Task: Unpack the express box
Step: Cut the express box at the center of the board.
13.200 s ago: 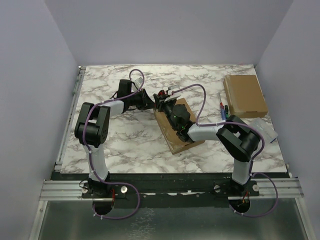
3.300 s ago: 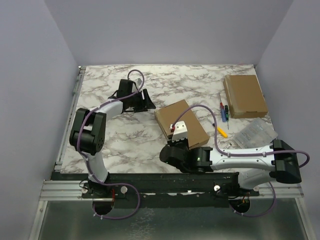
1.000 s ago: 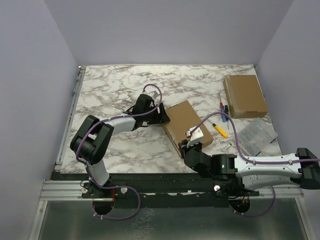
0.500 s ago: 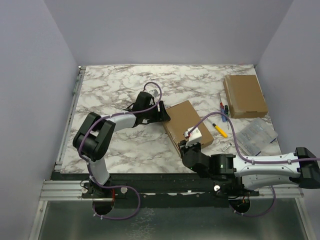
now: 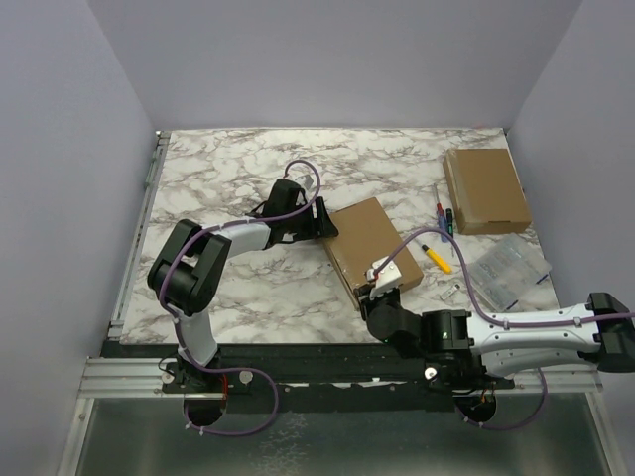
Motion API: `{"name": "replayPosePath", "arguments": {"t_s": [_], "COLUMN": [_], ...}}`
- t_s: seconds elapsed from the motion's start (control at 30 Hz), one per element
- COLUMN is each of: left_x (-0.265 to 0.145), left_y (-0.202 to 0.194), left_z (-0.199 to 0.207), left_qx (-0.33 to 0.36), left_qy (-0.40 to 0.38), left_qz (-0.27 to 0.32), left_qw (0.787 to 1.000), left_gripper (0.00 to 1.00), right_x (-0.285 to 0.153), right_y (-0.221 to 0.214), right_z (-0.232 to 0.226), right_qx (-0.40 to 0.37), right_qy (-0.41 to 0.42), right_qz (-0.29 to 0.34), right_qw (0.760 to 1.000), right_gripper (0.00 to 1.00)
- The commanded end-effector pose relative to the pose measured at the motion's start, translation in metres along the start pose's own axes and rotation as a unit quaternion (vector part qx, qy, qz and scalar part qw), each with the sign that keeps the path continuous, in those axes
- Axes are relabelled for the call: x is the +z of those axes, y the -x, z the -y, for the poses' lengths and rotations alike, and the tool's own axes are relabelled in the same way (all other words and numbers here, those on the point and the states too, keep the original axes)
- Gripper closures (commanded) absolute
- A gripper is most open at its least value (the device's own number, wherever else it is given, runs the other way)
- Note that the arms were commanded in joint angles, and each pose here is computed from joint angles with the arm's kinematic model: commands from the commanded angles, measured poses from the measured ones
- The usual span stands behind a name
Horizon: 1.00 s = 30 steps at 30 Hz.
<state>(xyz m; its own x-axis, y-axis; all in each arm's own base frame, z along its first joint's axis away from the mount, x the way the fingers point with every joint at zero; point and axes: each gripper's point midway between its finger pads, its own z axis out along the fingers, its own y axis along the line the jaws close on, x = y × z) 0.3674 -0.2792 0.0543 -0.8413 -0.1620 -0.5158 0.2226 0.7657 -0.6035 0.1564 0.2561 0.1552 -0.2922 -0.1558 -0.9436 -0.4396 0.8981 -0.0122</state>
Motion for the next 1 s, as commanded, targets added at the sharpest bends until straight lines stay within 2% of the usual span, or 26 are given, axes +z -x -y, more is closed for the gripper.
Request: {"name": "replayPosePath", "arguments": {"t_s": [0.0, 0.13, 0.37, 0.47, 0.6, 0.67, 0.83, 0.97], "left_x": [0.0, 0.0, -0.009, -0.024, -0.061, -0.076, -0.083, -0.061], "left_y": [-0.023, -0.021, -0.031, -0.03, 0.006, 0.014, -0.016, -0.051], "left_z": [-0.105, -0.1, -0.076, -0.05, -0.006, 0.013, 0.037, 0.046], "left_qx": [-0.003, -0.004, 0.012, 0.03, 0.065, 0.075, 0.057, 0.072], "left_qy": [0.187, 0.178, 0.158, 0.116, 0.07, 0.049, -0.003, -0.014], "left_qz": [-0.013, -0.011, -0.012, -0.007, 0.036, 0.038, -0.001, -0.026], "left_qw": [0.982, 0.984, 0.987, 0.993, 0.995, 0.995, 0.998, 0.997], "left_gripper": [0.33, 0.33, 0.32, 0.31, 0.28, 0.28, 0.29, 0.3], "right_x": [-0.007, -0.003, 0.002, 0.005, 0.007, 0.008, 0.011, 0.013], "right_y": [-0.016, -0.007, 0.033, 0.035, 0.032, 0.032, 0.037, 0.04], "right_z": [-0.006, -0.005, -0.014, -0.017, -0.015, -0.017, -0.024, -0.031], "right_qx": [-0.029, -0.014, -0.006, -0.015, -0.008, -0.005, -0.011, -0.021], "right_qy": [0.024, 0.003, -0.024, -0.022, -0.015, -0.012, -0.005, 0.0], "right_qz": [-0.016, -0.003, 0.037, 0.042, 0.04, 0.042, 0.043, 0.043], "right_qw": [0.999, 1.0, 0.999, 0.999, 0.999, 0.999, 0.999, 0.999], "right_gripper": [1.0, 1.0, 1.0, 1.0, 1.0, 1.0, 1.0, 1.0]}}
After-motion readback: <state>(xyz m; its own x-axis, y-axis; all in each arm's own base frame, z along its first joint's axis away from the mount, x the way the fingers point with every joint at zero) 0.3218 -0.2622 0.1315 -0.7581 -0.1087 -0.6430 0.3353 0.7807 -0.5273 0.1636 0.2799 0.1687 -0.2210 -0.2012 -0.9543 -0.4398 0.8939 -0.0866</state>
